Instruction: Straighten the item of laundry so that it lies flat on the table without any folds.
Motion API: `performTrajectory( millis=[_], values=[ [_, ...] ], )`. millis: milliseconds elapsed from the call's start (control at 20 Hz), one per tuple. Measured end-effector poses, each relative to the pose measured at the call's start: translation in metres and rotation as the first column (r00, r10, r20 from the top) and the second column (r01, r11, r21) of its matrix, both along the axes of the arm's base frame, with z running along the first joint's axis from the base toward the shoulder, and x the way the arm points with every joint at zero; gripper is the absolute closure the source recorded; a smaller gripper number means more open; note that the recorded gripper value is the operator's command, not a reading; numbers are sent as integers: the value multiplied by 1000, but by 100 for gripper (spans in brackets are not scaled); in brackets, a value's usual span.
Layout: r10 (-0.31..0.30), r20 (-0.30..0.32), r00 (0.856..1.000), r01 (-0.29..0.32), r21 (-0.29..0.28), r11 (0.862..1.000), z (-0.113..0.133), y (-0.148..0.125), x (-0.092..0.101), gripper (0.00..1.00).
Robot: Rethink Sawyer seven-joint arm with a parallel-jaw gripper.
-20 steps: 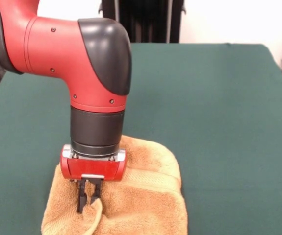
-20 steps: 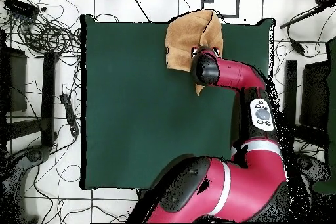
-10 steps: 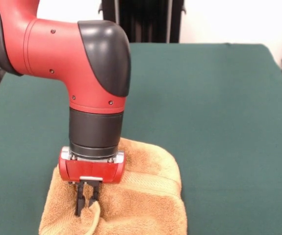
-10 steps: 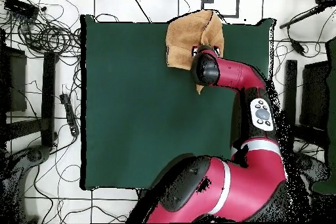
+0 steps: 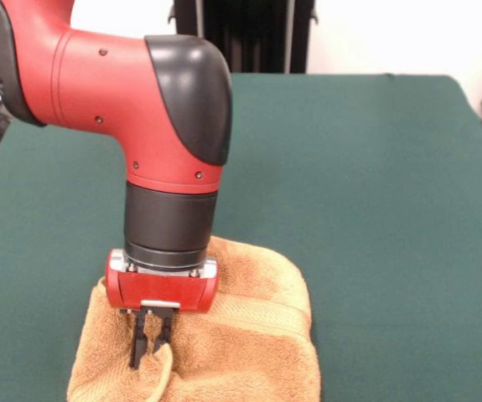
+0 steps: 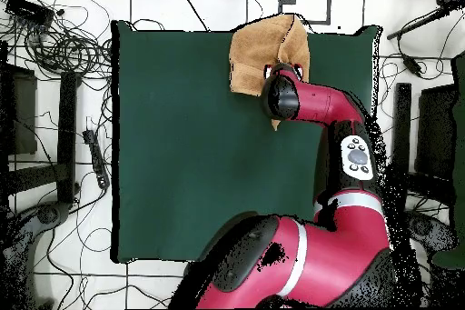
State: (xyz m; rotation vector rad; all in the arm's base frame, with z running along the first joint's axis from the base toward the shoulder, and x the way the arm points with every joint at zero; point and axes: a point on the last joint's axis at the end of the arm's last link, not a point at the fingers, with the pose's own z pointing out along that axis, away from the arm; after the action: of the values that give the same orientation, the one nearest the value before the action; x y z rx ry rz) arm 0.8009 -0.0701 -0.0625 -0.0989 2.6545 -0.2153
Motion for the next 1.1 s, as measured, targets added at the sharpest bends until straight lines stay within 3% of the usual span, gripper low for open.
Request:
performTrajectory(
  millis=[1100],
  values=[
    [71, 59, 996, -64, -110, 992, -6, 9, -7, 100]
  ],
)
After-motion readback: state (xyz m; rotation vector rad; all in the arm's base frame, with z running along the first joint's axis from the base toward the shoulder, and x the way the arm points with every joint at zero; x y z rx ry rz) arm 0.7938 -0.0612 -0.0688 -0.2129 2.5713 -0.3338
